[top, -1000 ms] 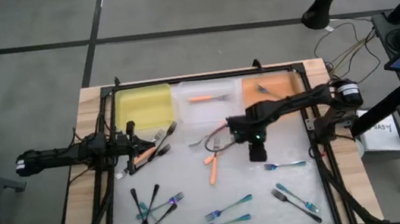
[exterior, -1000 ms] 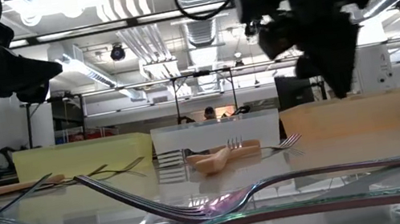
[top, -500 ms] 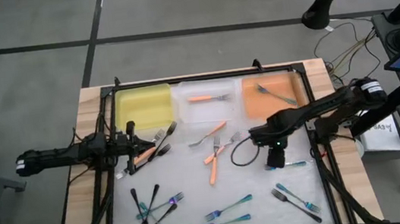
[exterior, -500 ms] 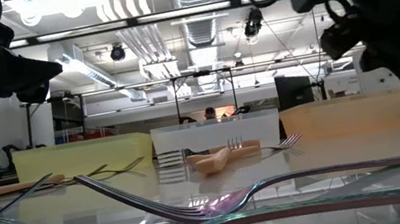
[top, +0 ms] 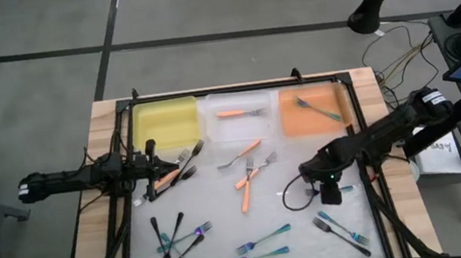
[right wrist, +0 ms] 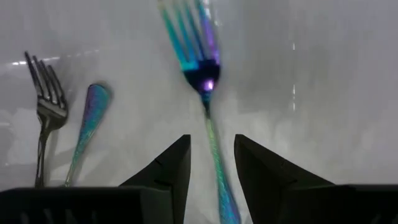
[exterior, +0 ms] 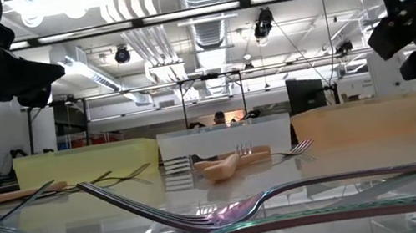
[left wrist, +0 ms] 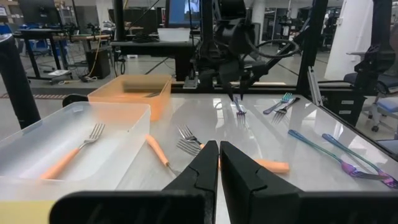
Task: Sort silverware by color (type)
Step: Put the iridescent fork into the orange bin
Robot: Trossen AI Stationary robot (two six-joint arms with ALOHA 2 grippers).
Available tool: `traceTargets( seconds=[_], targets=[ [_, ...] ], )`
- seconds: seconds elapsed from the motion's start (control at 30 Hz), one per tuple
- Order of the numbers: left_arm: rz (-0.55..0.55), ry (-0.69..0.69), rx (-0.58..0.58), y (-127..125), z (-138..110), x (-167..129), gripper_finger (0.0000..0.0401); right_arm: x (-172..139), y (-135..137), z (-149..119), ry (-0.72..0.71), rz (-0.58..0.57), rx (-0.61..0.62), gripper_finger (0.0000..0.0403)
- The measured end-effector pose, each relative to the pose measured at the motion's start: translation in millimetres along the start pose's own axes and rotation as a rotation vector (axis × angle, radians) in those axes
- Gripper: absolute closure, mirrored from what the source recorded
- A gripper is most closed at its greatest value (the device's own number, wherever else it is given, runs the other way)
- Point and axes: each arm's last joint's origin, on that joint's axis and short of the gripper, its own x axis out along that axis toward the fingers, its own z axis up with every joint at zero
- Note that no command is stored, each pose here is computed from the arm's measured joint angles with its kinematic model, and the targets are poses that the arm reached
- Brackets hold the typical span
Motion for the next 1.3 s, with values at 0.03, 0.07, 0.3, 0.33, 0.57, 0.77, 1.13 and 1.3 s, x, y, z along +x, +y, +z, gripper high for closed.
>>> traceTargets(
  seconds=[0.03,0.07,0.3,0.33,0.57,0.77,1.13,1.3],
  targets=[
    [0.0,0.0,0.0,0.0,0.0,0.0,0.0401,1.2,1.5,-0.3,-0.006,0.001,-0.013,0.0289],
    [0.0,0.0,0.0,0.0,0.0,0.0,0.0401,1.8,2.7,-0.4,-0.014,-0.004,-0.028,0.0289],
    [0.0,0.0,0.0,0.0,0.0,0.0,0.0401,3.4,3.3,-0.9,-0.043,-0.061,-0.057,0.0289],
    [0.0,0.0,0.0,0.0,0.0,0.0,0.0401,3.8,3.0,-1.1,-0.043,-0.062,-0.058,0.0289],
    [0.0,0.0,0.0,0.0,0.0,0.0,0.0401,11.0,-1.7,-5.8,-0.024,-0.069,-0.056,0.0294],
    [0.0,0.0,0.0,0.0,0.0,0.0,0.0401,19.4,-7.2,-10.4,-0.013,-0.073,-0.053,0.0292],
    [0.0,0.0,0.0,0.0,0.0,0.0,0.0401,19.3,-5.7,-8.3,-0.031,-0.052,-0.059,0.0303],
    [0.0,0.0,0.0,0.0,0.0,0.0,0.0401,19.1,-4.1,-8.4,-0.012,-0.009,-0.058,0.0298]
  ],
)
